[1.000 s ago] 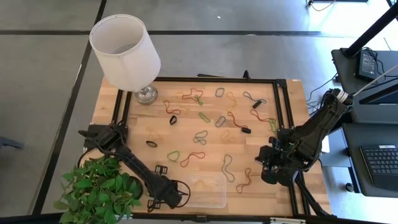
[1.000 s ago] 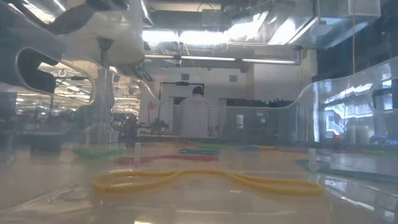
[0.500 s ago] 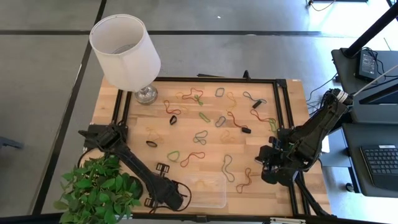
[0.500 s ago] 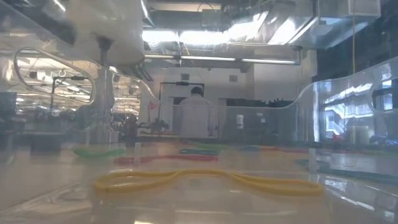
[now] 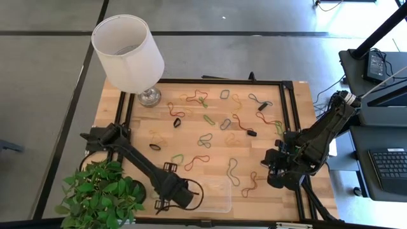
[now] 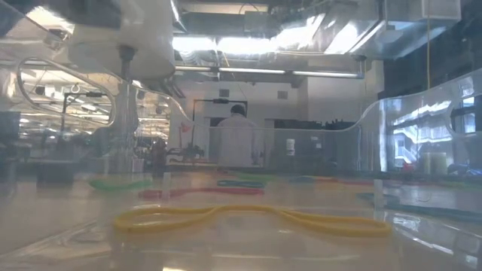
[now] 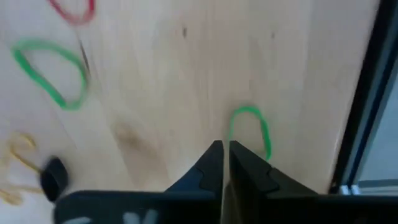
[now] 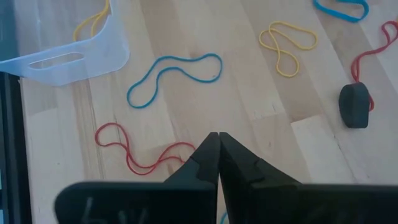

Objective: Pick and place rubber bands into bin
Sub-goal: Put the green rubber band into the transparent bin

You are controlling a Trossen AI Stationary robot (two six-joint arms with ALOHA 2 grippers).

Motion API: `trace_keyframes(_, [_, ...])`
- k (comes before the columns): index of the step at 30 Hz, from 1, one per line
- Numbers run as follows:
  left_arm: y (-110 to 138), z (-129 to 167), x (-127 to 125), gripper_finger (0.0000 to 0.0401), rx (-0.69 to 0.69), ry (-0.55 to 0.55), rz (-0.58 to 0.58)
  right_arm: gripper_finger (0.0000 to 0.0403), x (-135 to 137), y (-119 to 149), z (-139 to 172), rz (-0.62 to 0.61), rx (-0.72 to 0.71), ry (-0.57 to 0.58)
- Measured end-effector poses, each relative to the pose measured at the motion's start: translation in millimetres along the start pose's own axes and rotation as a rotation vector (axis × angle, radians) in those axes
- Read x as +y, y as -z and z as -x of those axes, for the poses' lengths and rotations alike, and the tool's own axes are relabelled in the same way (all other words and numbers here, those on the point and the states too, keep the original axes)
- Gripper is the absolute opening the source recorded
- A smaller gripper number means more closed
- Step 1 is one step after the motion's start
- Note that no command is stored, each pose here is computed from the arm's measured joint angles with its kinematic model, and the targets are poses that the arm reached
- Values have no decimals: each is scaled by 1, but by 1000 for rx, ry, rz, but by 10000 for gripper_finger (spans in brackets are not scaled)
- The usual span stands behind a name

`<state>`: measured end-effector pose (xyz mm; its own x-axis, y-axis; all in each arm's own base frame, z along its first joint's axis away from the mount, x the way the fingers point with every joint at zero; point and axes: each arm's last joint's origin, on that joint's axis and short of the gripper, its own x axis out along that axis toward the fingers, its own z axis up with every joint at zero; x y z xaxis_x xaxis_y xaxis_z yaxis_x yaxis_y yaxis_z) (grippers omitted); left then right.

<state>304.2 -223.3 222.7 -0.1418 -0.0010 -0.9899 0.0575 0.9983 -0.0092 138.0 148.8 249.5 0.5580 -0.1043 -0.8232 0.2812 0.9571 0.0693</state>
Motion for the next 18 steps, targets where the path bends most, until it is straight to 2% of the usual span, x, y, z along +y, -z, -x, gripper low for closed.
trace_keyframes(5, [9,-25,2,82,107,7,113,12,0,0,0,-1,0,-1])
trace_keyframes(9, [10,-44,-2,115,103,46,127,12,0,0,0,-2,-1,-3])
trace_keyframes(13, [12,-58,-5,128,77,62,152,12,0,0,0,-4,-2,-5])
trace_keyframes(18, [18,-75,-5,126,94,64,168,12,1,-1,0,-7,-5,-11])
